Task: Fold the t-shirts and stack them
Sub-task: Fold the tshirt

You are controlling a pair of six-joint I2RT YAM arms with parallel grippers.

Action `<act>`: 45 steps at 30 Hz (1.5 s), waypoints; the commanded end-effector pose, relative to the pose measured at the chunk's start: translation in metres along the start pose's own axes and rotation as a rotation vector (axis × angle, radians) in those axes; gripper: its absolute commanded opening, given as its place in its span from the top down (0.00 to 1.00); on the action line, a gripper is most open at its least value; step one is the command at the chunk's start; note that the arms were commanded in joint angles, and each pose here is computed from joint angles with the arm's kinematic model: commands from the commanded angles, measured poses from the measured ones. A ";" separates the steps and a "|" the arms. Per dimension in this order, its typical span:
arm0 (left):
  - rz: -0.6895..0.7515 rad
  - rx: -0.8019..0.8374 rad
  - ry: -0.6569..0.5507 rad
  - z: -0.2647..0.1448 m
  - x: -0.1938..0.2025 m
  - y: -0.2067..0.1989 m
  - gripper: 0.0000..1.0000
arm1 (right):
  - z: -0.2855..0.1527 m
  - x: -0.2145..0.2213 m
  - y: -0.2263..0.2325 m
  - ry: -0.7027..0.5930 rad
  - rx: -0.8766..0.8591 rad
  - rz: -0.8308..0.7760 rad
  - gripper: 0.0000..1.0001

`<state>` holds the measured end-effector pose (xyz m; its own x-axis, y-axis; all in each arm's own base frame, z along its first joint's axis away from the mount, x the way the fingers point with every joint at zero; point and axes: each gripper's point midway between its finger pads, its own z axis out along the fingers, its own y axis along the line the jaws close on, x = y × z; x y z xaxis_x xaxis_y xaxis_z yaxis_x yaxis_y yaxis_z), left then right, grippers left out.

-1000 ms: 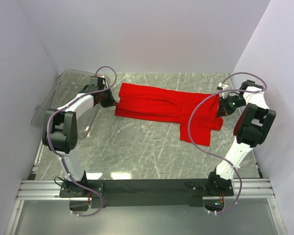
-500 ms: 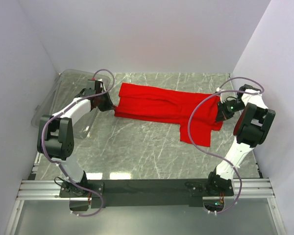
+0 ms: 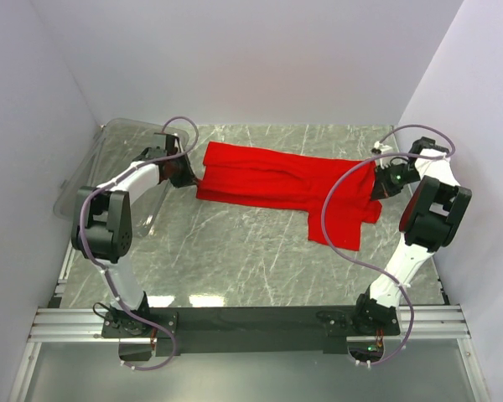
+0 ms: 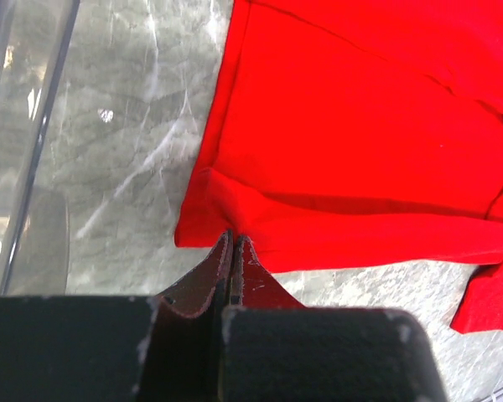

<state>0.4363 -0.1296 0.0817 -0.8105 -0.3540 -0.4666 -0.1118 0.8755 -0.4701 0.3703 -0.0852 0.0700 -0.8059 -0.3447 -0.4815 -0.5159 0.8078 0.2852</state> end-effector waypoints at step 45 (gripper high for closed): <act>0.053 0.073 -0.113 0.019 -0.068 -0.031 0.45 | -0.019 -0.041 -0.034 -0.082 0.263 0.044 0.57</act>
<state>0.4885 -0.1369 0.0669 -0.8043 -0.3535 -0.4777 -0.1056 0.8760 -0.4706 0.4001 -0.0973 0.0524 -0.8537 -0.2610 -0.4506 -0.3874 0.8966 0.2146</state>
